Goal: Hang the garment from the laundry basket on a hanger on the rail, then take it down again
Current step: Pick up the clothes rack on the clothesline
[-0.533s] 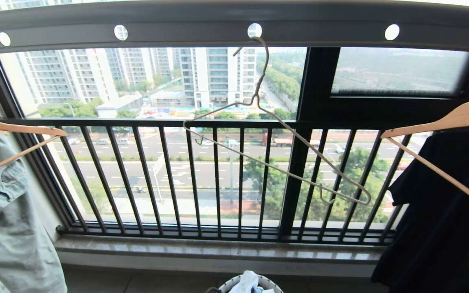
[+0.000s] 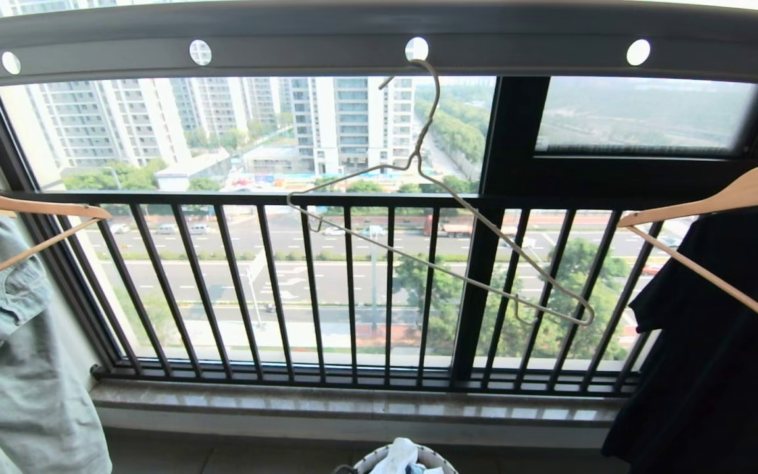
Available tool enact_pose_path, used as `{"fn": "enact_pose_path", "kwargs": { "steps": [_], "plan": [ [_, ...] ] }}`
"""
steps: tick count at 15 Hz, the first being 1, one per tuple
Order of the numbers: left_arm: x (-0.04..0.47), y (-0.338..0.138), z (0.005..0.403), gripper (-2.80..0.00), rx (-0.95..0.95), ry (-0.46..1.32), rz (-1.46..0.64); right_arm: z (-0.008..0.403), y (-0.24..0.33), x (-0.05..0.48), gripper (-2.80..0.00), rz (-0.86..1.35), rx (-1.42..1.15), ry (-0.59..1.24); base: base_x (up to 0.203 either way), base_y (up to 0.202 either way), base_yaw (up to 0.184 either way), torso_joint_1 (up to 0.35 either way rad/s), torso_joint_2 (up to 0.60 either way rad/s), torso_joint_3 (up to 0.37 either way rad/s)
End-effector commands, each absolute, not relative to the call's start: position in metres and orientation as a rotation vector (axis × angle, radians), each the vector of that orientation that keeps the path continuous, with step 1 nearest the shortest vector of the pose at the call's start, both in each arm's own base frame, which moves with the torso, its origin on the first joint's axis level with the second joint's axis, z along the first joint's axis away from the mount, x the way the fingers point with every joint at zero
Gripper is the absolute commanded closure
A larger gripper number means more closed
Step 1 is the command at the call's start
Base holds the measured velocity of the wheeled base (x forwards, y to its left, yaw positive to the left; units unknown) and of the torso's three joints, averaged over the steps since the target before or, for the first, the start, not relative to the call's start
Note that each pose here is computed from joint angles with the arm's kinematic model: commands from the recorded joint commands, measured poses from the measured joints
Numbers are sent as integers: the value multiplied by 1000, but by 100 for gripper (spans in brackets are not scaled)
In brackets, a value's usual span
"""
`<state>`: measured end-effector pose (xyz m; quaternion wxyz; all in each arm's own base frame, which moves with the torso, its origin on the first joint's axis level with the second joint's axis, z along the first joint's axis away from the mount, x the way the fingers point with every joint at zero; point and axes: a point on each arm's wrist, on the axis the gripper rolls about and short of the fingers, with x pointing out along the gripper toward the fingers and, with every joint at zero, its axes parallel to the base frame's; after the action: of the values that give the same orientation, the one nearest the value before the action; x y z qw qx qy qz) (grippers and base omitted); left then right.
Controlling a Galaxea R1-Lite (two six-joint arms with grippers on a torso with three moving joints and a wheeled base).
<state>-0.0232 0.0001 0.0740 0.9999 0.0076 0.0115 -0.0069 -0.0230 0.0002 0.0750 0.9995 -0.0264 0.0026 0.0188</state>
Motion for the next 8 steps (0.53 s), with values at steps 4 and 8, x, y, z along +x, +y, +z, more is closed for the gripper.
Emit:
{"fn": "enact_pose_path", "kwargs": {
  "steps": [4, 8],
  "plan": [
    [-23, 0, 74, 0, 15, 24, -12, 75, 0, -23, 0, 39, -54, 6, 0, 0, 0, 0, 0, 0],
    [-23, 0, 74, 0, 15, 24, -13, 75, 0, -23, 0, 39, -53, 6, 0, 0, 0, 0, 0, 0]
  ]
}}
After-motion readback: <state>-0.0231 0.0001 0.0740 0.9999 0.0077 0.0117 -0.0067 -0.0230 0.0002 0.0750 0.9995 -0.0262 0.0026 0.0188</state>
